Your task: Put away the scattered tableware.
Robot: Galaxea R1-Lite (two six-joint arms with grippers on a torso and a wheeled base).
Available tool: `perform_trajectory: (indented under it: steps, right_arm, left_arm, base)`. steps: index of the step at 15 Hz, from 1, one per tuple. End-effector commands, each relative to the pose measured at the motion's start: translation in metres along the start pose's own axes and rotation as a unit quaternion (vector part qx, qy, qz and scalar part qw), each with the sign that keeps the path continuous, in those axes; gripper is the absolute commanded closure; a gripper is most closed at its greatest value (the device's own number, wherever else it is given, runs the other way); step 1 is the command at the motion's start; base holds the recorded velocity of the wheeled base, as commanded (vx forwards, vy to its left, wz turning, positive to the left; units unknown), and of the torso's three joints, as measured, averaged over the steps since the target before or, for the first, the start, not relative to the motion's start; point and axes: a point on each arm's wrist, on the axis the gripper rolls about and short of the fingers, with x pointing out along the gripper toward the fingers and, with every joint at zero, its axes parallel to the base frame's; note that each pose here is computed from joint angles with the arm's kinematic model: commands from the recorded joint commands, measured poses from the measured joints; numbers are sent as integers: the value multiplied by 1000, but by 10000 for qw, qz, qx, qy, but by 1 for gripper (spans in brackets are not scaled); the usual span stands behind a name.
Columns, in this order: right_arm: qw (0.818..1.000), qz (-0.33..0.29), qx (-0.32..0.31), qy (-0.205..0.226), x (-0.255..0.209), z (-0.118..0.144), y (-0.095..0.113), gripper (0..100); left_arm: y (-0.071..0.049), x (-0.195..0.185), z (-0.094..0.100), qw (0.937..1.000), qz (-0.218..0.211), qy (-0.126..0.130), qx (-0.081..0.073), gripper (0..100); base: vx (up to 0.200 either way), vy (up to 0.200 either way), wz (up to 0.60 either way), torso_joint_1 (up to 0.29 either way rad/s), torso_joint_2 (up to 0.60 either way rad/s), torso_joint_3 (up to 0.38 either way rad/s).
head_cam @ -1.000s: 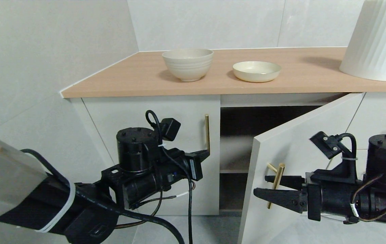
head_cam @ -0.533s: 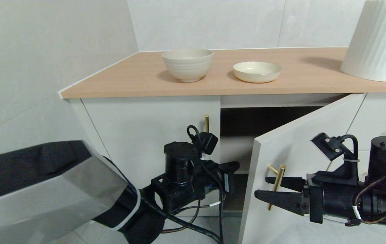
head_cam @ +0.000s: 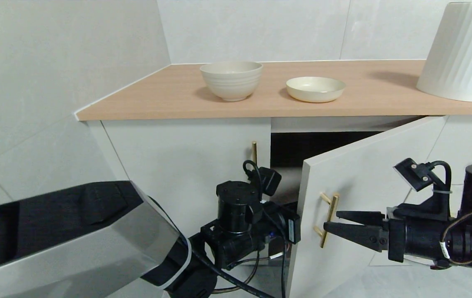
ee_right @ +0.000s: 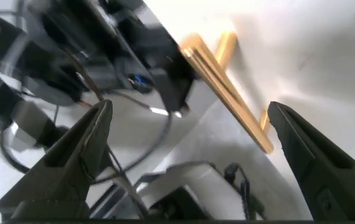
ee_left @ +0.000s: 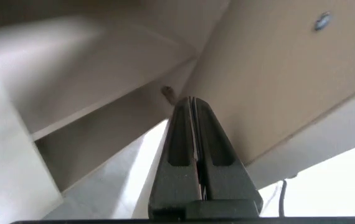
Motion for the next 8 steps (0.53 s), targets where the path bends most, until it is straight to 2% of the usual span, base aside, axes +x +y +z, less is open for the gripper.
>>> perform_trajectory:
  steps: [1, 4, 5, 7, 8]
  right_arm:
    - [9998, -185, 34, -44, -11, -5, -1, 0]
    - [9994, -280, -154, -139, -28, -13, 8, 0]
    - [9973, -524, -489, -160, -36, -20, 9, 0]
    - [9865, -1224, -1044, -318, -46, -25, 9, 0]
    - [9821, -1359, -1205, -502, -52, -22, 14, 0]
  left_arm:
    - [-3, -2, 4, 10000, -48, -46, 6, 100]
    - [-6, -2, 6, 9998, -112, -145, 17, 100]
    - [-9, -3, 7, 9996, -164, -232, 33, 100]
    - [-14, -7, 5, 9997, -205, -161, 27, 100]
    - [-17, -9, 7, 9995, -231, -192, 26, 100]
  base:
    - [0, 0, 0, 0, 0, 0]
    - [0, 0, 0, 0, 0, 0]
    - [0, 0, 0, 0, 0, 0]
    - [0, 0, 0, 0, 0, 0]
    - [0, 0, 0, 0, 0, 0]
